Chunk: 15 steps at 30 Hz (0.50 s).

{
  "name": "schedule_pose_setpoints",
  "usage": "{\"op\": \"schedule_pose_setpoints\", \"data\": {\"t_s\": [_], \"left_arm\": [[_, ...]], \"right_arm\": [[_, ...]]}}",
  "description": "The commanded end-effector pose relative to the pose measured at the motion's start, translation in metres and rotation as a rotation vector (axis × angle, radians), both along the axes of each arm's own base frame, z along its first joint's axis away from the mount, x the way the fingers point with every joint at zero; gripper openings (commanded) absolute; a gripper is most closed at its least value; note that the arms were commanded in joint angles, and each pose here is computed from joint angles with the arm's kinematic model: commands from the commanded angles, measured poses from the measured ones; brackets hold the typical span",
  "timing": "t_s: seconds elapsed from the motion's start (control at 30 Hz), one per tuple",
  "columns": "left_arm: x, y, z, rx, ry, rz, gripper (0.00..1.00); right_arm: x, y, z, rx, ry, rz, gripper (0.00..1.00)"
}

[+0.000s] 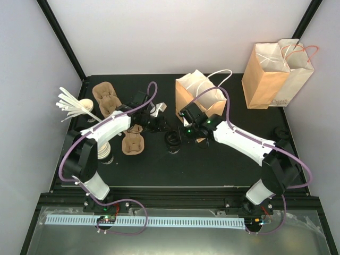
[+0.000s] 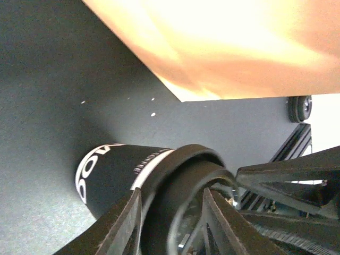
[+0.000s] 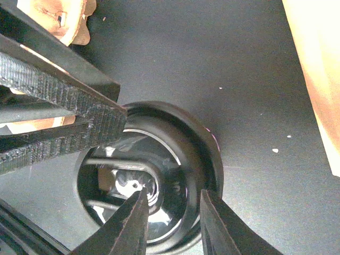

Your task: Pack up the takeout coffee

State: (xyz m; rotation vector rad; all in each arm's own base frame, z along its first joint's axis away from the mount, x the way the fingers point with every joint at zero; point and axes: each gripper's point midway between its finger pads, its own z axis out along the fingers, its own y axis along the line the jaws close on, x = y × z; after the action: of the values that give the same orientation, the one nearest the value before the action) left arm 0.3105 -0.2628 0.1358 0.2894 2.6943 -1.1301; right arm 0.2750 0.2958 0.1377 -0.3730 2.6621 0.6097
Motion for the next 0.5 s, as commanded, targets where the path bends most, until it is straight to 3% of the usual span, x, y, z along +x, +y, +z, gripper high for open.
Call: {"op": "schedule_pose_setpoints", "data": {"t_s": [0.0, 0.23, 0.47], "left_arm": [[0.006, -0.015, 0.039, -0.075, -0.072, -0.03, 0.37], [0.011, -0.015, 0.059, -0.079, -0.11, -0.024, 0.52], [-0.009, 0.0, 0.074, -0.088, -0.154, 0.018, 0.53]], "right_arm": [[0.001, -0.004, 0.009, -0.043, -0.02, 0.003, 0.31], [0.001, -0.002, 0.015, -0.045, -0.027, 0.029, 0.34], [0.003, -0.001, 0.034, -0.075, -0.127, 0.181, 0.49]]}}
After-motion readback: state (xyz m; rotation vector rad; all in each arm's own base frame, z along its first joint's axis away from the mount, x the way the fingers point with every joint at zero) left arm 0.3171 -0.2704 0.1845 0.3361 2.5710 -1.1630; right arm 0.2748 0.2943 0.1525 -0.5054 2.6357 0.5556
